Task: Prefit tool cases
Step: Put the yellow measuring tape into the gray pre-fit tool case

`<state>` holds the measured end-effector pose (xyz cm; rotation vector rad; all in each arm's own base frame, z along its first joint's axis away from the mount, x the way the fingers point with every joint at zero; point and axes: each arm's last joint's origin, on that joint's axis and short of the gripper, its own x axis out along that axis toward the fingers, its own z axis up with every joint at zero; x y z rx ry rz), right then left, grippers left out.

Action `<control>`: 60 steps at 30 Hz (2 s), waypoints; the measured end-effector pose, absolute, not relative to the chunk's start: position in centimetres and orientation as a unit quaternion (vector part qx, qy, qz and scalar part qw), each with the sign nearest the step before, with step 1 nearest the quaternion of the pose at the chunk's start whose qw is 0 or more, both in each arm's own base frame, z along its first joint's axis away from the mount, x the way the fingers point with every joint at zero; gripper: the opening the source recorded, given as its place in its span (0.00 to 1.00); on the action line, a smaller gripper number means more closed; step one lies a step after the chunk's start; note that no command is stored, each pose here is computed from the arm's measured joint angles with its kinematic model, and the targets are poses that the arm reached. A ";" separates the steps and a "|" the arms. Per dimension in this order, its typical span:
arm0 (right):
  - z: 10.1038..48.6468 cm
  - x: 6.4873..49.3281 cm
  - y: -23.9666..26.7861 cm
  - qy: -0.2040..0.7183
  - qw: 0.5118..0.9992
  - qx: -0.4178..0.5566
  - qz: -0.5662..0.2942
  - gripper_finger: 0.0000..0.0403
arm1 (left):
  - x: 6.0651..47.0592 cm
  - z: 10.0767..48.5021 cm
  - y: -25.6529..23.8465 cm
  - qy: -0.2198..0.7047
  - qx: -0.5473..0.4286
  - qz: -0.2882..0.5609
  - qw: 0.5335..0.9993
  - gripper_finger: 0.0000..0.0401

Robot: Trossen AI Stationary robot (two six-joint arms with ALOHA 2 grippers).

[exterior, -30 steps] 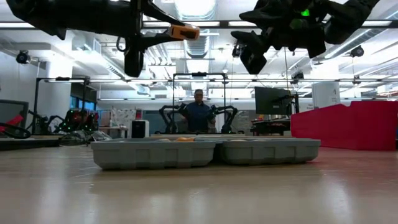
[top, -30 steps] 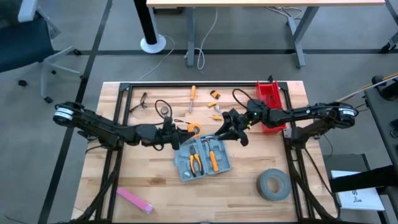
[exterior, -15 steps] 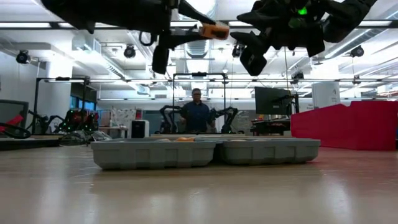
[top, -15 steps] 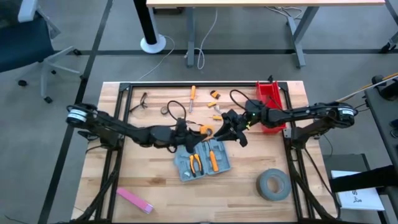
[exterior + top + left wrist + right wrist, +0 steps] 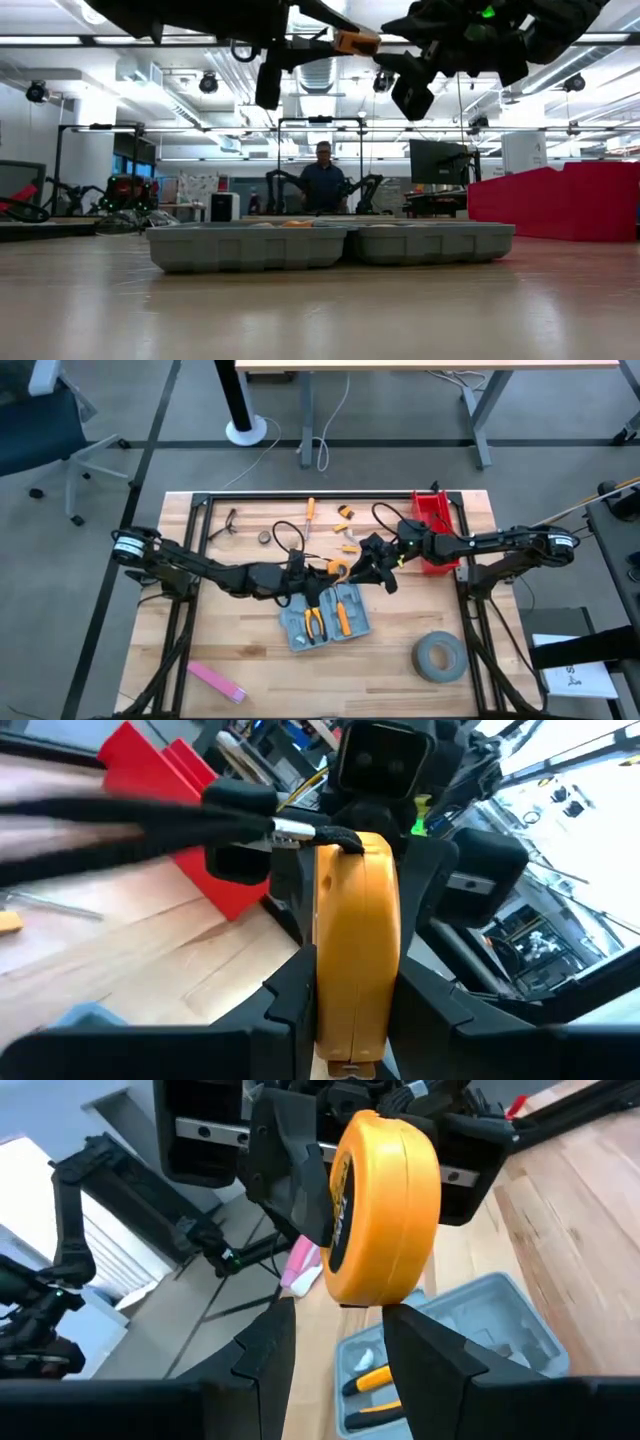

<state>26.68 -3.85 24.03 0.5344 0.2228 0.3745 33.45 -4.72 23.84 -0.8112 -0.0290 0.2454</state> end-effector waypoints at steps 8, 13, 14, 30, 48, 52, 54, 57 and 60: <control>24.1 26.3 -3.6 0.123 0.934 0.270 0.199 0.34 | 32.7 22.5 -5.1 -0.004 -0.431 0.150 0.890 0.22; 24.5 25.4 -3.5 0.130 0.936 0.262 0.193 0.31 | 31.3 20.4 -6.7 0.006 -0.496 0.167 0.852 0.22; 24.7 25.2 -3.5 0.128 0.938 0.258 0.192 0.31 | 30.9 19.8 -7.0 0.013 -0.511 0.169 0.843 0.22; 24.8 24.0 -3.3 0.145 0.946 0.235 0.171 0.26 | 27.3 16.4 -8.0 0.140 -0.570 0.225 0.778 0.22; 24.7 24.0 -3.3 0.141 0.947 0.233 0.172 0.26 | 24.5 17.4 -6.5 0.229 -0.574 0.287 0.732 0.22; 24.7 24.0 -3.3 0.141 0.947 0.233 0.172 0.25 | 24.8 16.9 -6.3 0.230 -0.572 0.297 0.729 0.22; 24.7 24.0 -3.3 0.141 0.947 0.233 0.172 0.24 | 24.8 16.7 -6.2 0.233 -0.569 0.303 0.728 0.22; 24.7 24.0 -3.3 0.141 0.947 0.233 0.172 0.26 | 25.0 16.5 -6.1 0.232 -0.568 0.305 0.729 0.24; 24.7 24.0 -3.3 0.141 0.947 0.233 0.172 0.27 | 25.1 16.2 -6.1 0.235 -0.561 0.306 0.732 0.26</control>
